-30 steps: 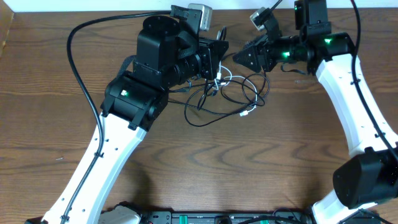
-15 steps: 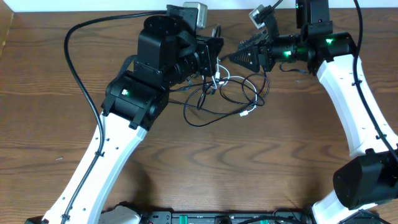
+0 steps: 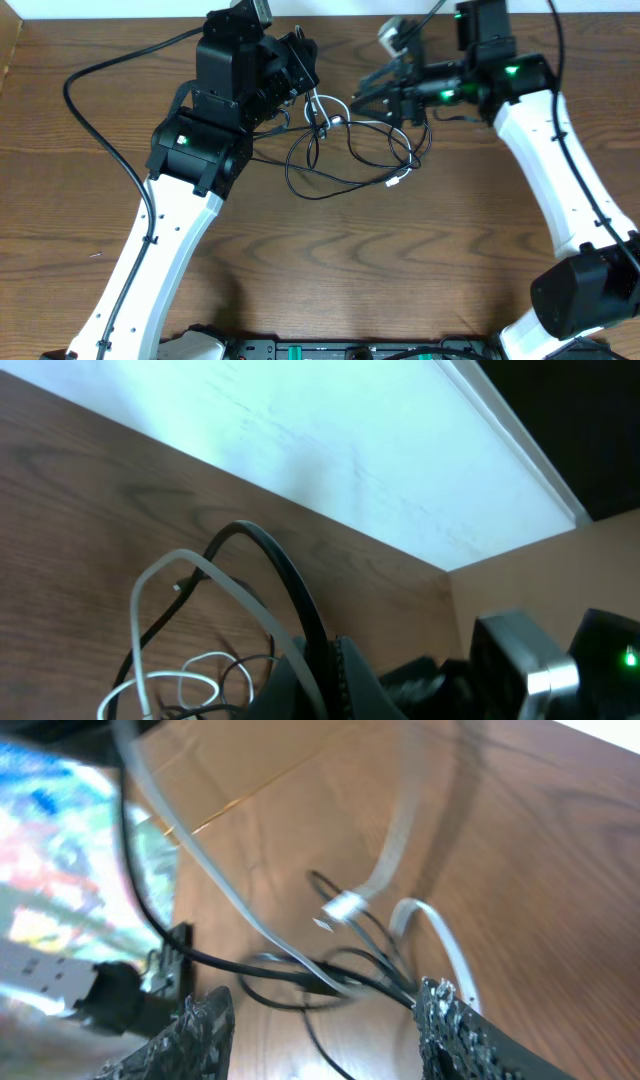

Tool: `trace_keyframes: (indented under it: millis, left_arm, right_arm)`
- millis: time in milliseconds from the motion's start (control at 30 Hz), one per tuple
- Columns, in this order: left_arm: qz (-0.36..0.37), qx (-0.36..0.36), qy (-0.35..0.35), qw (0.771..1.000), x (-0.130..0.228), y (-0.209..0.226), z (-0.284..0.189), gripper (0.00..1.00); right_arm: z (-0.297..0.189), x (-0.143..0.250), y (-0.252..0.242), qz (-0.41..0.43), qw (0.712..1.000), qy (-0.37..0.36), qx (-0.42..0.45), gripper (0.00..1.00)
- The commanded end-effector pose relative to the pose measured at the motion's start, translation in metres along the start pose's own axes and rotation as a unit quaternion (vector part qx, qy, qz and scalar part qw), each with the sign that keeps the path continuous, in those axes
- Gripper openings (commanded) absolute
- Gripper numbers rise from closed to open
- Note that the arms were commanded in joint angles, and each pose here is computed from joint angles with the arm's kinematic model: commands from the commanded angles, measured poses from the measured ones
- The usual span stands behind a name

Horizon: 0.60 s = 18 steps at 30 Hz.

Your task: Untangle cables

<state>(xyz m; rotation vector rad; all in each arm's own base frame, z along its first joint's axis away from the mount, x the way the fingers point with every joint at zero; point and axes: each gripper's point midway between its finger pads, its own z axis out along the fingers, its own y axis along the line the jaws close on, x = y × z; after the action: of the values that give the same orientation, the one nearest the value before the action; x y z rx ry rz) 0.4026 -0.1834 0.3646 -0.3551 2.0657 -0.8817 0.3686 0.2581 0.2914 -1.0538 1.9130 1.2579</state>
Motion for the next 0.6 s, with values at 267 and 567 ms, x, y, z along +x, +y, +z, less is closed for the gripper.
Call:
trace_keyframes:
  millis: [267, 567]
  left_arm:
    - [-0.027, 0.003, -0.004, 1.0, -0.004, -0.002, 0.0, 0.08]
    - [-0.027, 0.001, -0.002, 1.0, -0.003, -0.001, 0.0, 0.08]
  right_arm:
    - [0.062, -0.002, 0.025, -0.062, 0.997, 0.016, -0.048, 0.5]
    - [0.099, 0.008, 0.005, -0.044, 0.998, 0.04, 0.004, 0.24]
